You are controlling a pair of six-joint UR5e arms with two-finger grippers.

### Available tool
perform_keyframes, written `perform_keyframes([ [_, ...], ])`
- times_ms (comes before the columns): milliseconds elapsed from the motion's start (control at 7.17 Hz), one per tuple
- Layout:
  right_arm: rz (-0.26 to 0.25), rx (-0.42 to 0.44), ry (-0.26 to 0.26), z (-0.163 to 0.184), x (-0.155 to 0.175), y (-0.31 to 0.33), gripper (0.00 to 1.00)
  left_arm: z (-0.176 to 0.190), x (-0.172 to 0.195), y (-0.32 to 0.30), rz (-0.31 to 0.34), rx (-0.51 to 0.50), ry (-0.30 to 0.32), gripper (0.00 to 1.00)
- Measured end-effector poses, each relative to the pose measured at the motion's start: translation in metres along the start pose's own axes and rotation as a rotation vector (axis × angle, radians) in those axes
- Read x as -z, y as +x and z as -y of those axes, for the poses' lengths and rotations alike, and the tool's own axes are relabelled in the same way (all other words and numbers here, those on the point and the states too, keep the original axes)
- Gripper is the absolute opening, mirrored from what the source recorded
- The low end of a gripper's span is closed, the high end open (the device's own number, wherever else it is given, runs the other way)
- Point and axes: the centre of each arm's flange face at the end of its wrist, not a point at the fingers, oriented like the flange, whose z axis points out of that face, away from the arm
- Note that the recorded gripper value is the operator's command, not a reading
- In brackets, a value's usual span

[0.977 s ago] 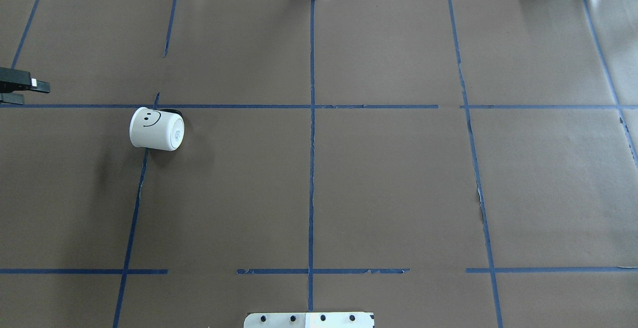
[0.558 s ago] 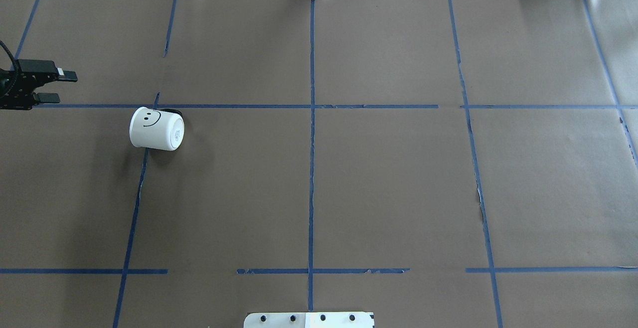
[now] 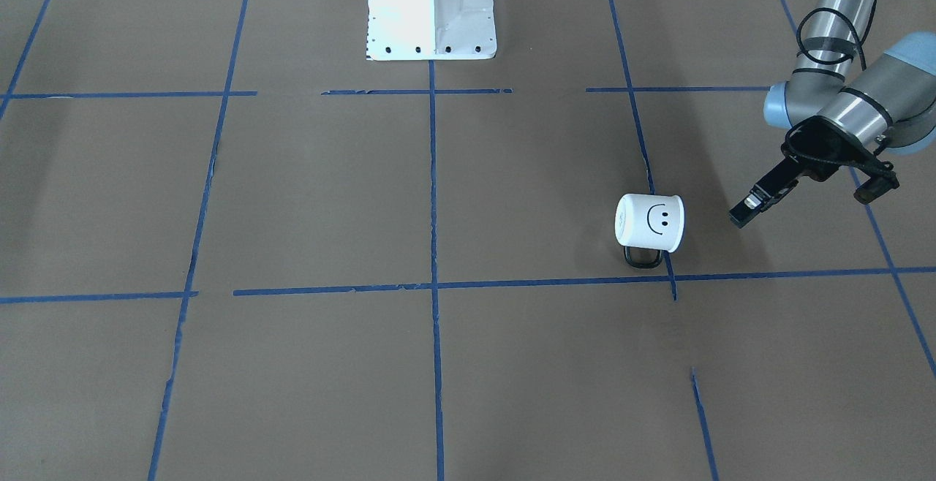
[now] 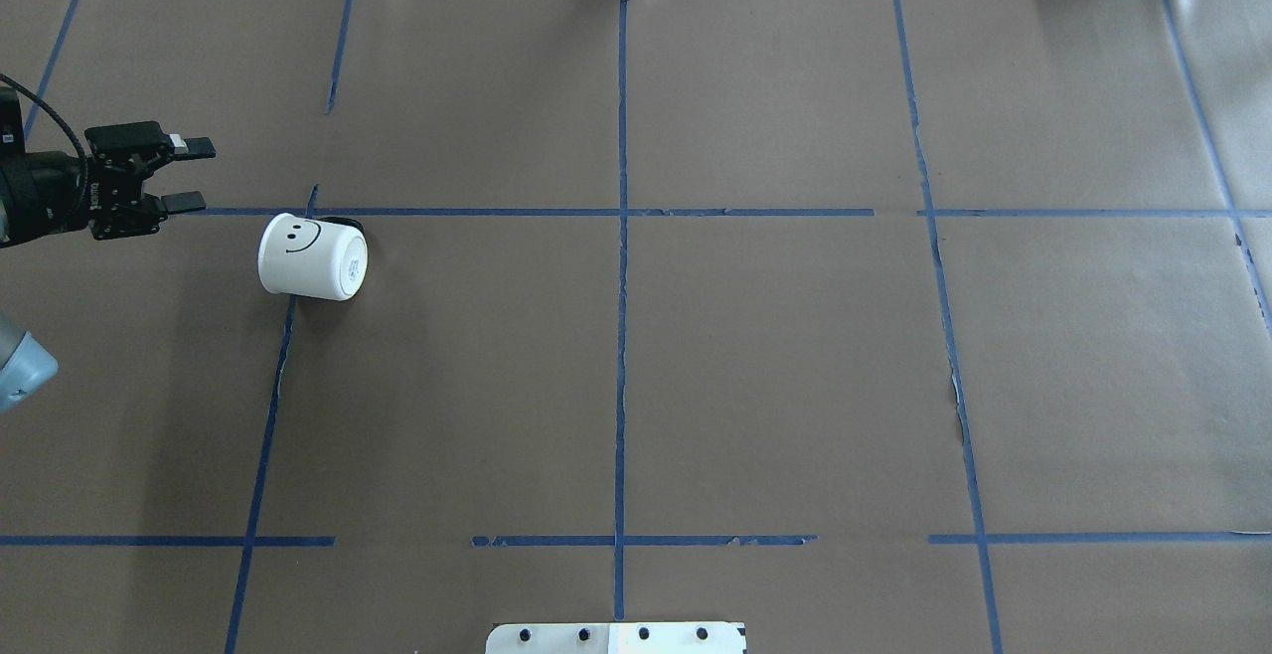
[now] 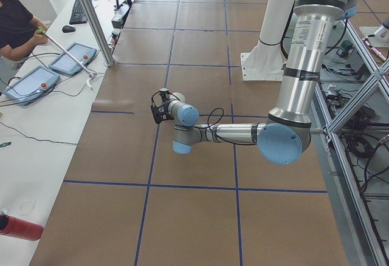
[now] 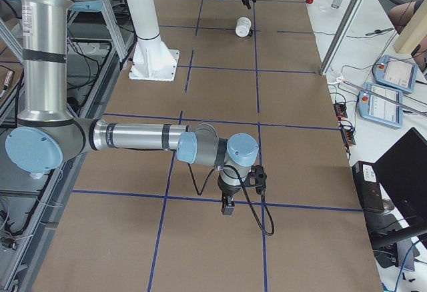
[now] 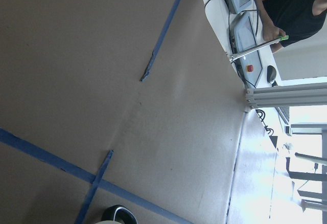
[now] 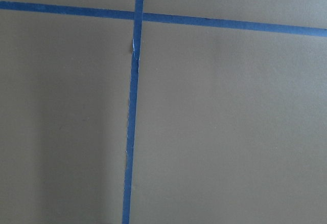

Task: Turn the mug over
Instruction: 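Move the left gripper toward the open end of the sideways white mug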

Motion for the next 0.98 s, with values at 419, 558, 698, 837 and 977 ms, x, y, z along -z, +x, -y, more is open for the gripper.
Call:
perform_keyframes([
  [419, 0.000, 0.000, 0.000, 0.000, 0.000, 0.000, 1.00, -0.008, -0.009, -0.014, -0.006, -0.170, -0.083, 0.95],
  [558, 0.000, 0.000, 0.000, 0.000, 0.000, 0.000, 1.00, -0.009, -0.013, -0.015, -0.011, -0.182, -0.118, 0.95],
  [698, 0.000, 0.000, -0.001, 0.000, 0.000, 0.000, 1.00, -0.009, -0.015, -0.021, -0.018, -0.192, -0.147, 0.95],
  [837, 0.000, -0.001, -0.001, 0.000, 0.000, 0.000, 1.00, -0.007, -0.018, -0.027, -0.034, -0.204, -0.162, 0.95],
  [977, 0.000, -0.001, -0.001, 0.000, 0.000, 0.000, 1.00, -0.006, -0.021, -0.032, -0.052, -0.216, -0.171, 0.95],
])
